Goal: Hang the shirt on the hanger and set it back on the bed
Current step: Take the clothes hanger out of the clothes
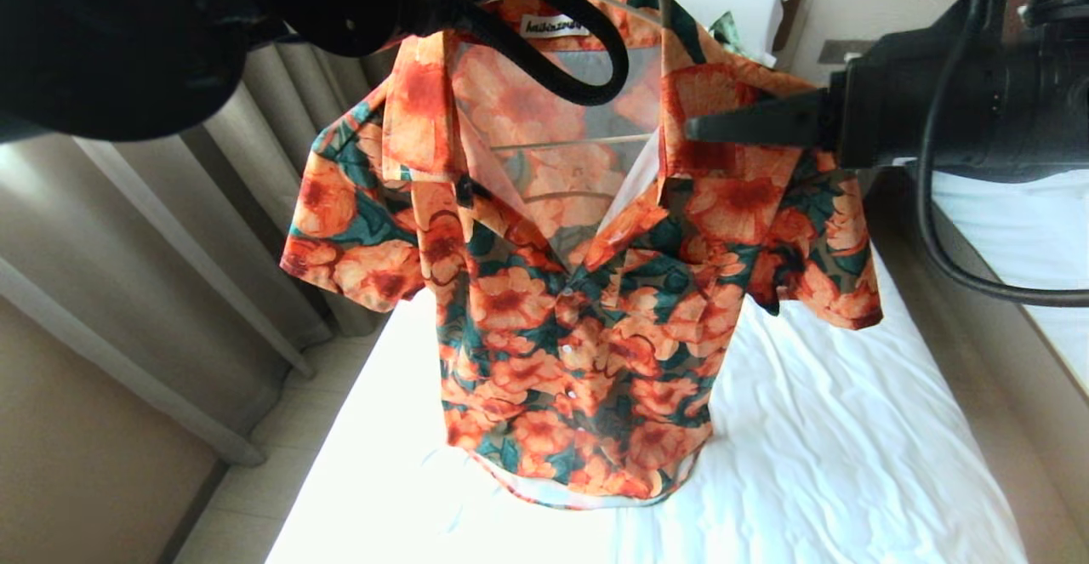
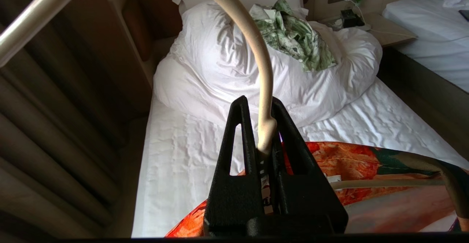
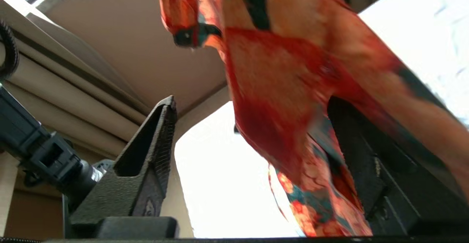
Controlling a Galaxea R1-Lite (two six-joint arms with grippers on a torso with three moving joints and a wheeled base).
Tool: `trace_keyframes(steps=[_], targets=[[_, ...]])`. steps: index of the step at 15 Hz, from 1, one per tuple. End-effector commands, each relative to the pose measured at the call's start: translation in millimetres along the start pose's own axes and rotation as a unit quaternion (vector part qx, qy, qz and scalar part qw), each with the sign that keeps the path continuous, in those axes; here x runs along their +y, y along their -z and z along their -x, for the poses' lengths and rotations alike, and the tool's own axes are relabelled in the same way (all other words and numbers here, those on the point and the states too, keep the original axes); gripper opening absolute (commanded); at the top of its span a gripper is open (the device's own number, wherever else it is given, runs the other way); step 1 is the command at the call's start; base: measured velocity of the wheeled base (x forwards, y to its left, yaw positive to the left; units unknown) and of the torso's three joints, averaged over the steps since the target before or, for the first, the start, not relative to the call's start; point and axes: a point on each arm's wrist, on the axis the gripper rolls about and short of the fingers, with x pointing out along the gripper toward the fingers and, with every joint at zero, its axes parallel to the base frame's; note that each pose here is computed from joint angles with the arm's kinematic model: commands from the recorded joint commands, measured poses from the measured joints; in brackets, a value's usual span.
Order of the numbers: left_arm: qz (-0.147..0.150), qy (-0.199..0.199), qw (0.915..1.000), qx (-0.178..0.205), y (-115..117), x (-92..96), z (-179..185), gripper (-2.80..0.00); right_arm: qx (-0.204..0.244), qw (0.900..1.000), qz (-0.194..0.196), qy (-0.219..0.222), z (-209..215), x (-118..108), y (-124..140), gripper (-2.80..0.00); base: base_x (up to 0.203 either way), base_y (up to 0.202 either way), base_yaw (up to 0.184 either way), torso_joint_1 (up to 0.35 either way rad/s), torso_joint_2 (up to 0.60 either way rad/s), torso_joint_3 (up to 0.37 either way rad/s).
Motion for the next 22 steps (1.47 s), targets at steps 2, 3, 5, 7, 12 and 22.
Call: trace_keyframes(steps=[2,3,5,7,12,22], targets=[[-0.002,-0.001,1.0,0.001,2,-1.7,-2,-2.8,0.008,1.0,-0.004,-0.015,-18,9,6,0.0,0.0,0.0,0.0,0.0,0.0,0.0],[0.0,-0.002,1.0,-0.002,2,-2.4,-2,-2.8,0.008,1.0,-0.003,-0.013,-23,11,6,0.0,0.0,0.0,0.0,0.0,0.0,0.0],[0.001,-0.002,1.0,-0.003,2,-2.7,-3,-2.8,0.009,1.0,-0.004,0.003,-29,10,7,0.0,0.0,0.0,0.0,0.0,0.0,0.0],[0.001,-0.002,1.0,-0.003,2,-2.7,-3,-2.8,0.007,1.0,-0.006,0.007,-33,11,8,-2.8,0.0,0.0,0.0,0.0,0.0,0.0],[0.001,-0.001,1.0,-0.003,2,-3.9,-2,-2.8,-0.002,1.0,-0.024,0.015,-22,16,3,-2.8,0.0,0.0,0.0,0.0,0.0,0.0],[-0.022,-0.003,0.999,0.039,19,-6.6,6,-2.8,-0.016,0.991,-0.015,0.13,79,-4,0,-2.8,0.0,0.0,0.0,0.0,0.0,0.0]])
